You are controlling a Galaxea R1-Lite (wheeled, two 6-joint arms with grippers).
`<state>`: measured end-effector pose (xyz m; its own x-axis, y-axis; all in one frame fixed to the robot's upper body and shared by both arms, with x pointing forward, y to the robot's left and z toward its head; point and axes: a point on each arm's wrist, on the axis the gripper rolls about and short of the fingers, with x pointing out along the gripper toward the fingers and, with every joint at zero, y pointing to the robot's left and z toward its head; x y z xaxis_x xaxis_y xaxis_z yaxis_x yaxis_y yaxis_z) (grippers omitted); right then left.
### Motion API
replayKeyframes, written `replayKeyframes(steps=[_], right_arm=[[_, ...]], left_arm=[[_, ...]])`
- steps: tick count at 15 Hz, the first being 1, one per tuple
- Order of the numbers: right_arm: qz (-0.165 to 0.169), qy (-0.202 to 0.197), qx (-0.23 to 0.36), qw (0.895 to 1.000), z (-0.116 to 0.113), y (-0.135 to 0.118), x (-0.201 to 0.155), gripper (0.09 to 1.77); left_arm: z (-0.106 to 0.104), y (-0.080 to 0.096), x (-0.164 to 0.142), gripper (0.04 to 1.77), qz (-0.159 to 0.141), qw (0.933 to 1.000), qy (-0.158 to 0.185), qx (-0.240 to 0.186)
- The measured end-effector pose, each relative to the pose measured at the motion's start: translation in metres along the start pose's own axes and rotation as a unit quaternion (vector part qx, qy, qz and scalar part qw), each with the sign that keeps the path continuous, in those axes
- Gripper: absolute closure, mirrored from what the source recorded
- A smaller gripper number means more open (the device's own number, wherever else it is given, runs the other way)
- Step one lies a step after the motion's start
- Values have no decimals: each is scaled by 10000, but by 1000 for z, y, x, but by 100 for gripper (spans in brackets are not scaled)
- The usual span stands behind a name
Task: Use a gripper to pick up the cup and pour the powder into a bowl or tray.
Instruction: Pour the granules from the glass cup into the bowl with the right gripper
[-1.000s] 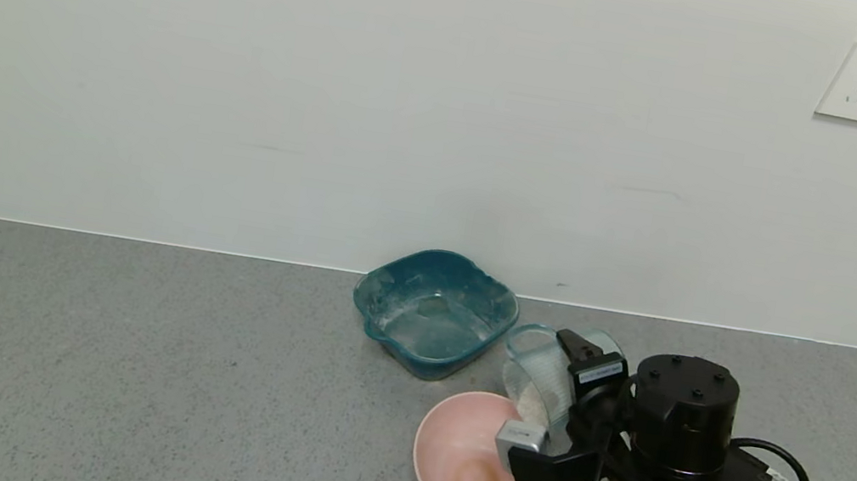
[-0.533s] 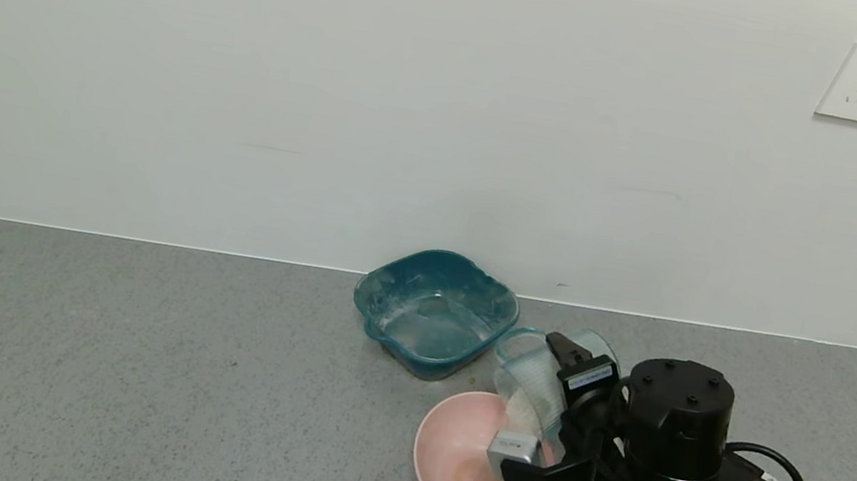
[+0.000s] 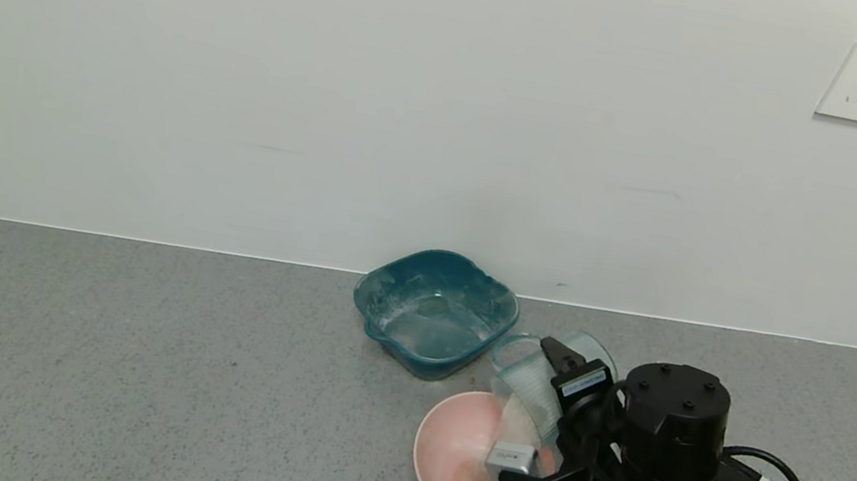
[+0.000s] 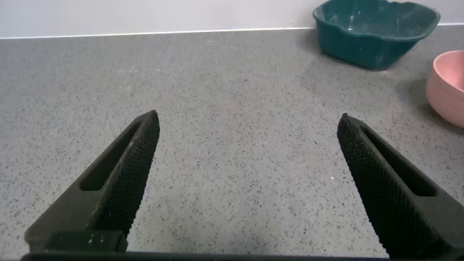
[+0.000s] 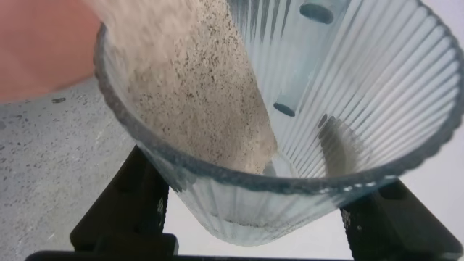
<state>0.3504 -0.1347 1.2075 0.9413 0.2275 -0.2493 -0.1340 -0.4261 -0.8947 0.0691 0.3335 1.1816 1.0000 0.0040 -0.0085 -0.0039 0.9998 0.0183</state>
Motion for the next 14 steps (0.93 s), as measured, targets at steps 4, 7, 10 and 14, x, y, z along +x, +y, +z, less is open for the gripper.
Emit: replayKeyframes(steps=[4, 7, 10, 14], right_arm=[[9, -11, -50, 10000, 1, 0, 0, 52], [34, -21, -81, 10000, 1, 2, -1, 52], [50, -30, -121, 9999, 2, 3, -1, 52], [69, -39, -154, 9999, 2, 4, -2, 52]], left_arm=[[0, 0, 0, 5, -6, 10000, 19, 43], [0, 0, 0, 5, 0, 10000, 17, 33], [0, 0, 0, 5, -2, 10000, 13, 23], [0, 0, 0, 5, 2, 10000, 12, 18]])
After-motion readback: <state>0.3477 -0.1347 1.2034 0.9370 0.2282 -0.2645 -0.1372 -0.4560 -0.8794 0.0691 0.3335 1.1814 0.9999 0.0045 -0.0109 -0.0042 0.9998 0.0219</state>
